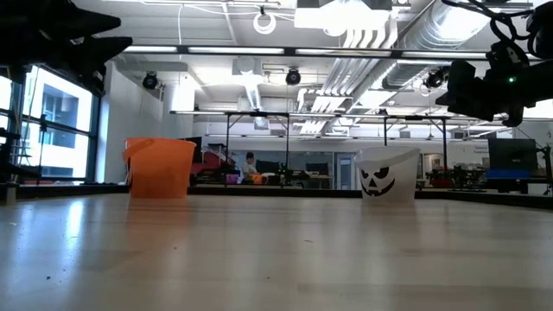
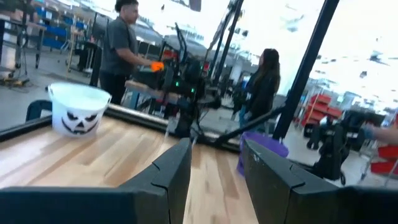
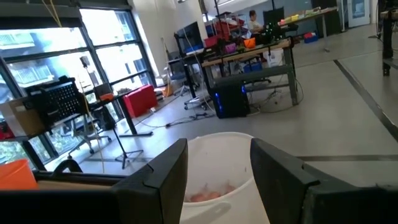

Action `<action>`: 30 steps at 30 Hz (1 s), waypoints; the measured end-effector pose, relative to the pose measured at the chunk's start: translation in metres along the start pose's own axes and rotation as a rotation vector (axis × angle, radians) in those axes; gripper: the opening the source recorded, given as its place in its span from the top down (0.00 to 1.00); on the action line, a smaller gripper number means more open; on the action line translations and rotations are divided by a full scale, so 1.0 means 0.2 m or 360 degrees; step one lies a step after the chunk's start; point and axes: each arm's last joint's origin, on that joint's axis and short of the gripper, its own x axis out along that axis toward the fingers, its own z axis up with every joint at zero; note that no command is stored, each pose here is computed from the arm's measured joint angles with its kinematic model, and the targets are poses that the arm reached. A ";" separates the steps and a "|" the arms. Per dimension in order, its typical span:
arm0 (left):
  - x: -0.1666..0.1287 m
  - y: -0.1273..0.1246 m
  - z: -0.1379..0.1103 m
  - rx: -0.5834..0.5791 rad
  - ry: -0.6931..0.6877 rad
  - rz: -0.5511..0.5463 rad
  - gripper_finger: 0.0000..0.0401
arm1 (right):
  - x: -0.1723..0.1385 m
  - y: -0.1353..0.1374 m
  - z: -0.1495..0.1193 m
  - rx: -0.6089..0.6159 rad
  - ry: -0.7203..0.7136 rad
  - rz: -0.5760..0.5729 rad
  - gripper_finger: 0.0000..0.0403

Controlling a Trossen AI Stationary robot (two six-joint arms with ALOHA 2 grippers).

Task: Sort candy
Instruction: Return to Home Position

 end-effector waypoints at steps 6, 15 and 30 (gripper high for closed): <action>0.00 0.00 -0.01 0.0005 0.0012 0.0003 0.68 | 0.00 0.00 0.00 0.0001 -0.0001 0.0000 0.58; 0.00 0.00 0.00 0.0005 0.0010 0.0003 0.68 | 0.00 0.00 0.00 0.0000 0.0000 0.0000 0.58; 0.00 0.00 -0.01 0.0005 0.0010 0.0006 0.68 | 0.00 0.00 0.00 -0.0002 0.0003 -0.0001 0.58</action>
